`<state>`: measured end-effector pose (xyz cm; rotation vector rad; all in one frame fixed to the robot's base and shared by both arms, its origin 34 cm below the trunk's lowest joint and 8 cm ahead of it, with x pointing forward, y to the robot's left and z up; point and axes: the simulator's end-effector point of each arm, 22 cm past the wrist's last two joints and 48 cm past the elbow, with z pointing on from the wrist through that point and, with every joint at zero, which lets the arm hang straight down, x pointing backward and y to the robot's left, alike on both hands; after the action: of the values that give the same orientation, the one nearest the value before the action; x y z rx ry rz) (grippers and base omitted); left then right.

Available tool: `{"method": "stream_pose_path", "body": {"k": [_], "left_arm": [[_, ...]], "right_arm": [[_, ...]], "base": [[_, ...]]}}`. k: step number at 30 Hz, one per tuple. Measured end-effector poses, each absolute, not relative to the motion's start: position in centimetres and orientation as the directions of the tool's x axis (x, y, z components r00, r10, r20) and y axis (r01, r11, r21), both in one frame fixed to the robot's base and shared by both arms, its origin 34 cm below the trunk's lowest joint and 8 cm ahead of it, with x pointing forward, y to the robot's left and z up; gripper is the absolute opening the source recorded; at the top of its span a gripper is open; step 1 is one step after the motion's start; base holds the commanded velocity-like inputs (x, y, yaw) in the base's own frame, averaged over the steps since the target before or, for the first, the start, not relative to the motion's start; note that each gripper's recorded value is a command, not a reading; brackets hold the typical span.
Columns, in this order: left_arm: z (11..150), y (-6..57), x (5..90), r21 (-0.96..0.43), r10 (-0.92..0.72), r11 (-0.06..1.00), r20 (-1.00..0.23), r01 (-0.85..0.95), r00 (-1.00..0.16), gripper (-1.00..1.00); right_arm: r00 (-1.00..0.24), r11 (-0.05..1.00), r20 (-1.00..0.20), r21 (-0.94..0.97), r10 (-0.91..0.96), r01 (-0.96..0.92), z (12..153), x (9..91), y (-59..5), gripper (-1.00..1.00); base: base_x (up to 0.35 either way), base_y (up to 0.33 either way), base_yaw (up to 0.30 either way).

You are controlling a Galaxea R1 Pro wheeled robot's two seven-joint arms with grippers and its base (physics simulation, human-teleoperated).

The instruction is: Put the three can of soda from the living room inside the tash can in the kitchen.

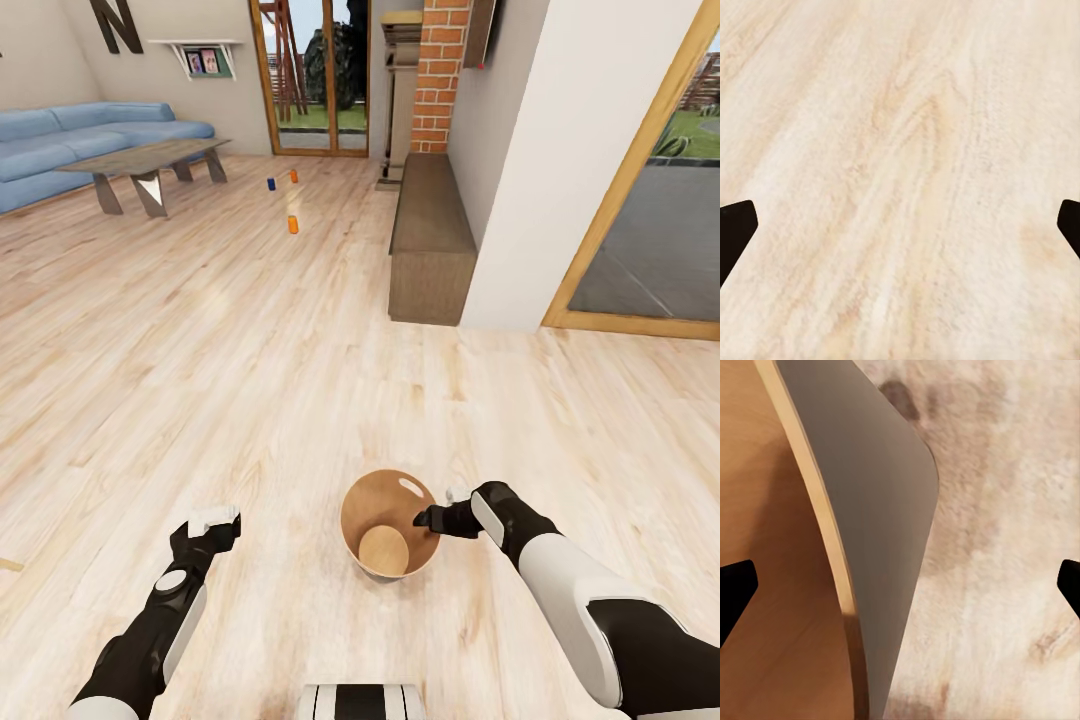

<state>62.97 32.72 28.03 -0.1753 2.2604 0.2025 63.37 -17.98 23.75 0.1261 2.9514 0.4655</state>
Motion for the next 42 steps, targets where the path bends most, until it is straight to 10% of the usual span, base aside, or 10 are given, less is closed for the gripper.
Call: {"method": "stream_pose_path", "body": {"k": [16,17,42], "left_arm": [[28.1,32.8,63.0,0.088,-0.058,0.977,-0.769,-0.196,-0.637,1.0],[28.1,32.8,63.0,0.088,-0.058,0.977,-0.769,-0.196,-0.637,1.0],[30.5,32.9,63.9,0.083,-0.059,0.976,-0.791,-0.202,-0.609,1.0]], "right_arm": [[-0.985,0.947,-0.135,0.316,0.105,0.057,23.8,63.3,-17.8,1.0],[-0.985,0.947,-0.135,0.317,0.105,0.057,23.8,63.3,-17.8,-1.0],[-0.98,0.949,-0.177,0.313,0.087,0.028,26.1,64.3,-17.6,-1.0]], "base": [[0.0,0.0,0.0],[0.0,0.0,0.0],[0.0,0.0,0.0]]}}
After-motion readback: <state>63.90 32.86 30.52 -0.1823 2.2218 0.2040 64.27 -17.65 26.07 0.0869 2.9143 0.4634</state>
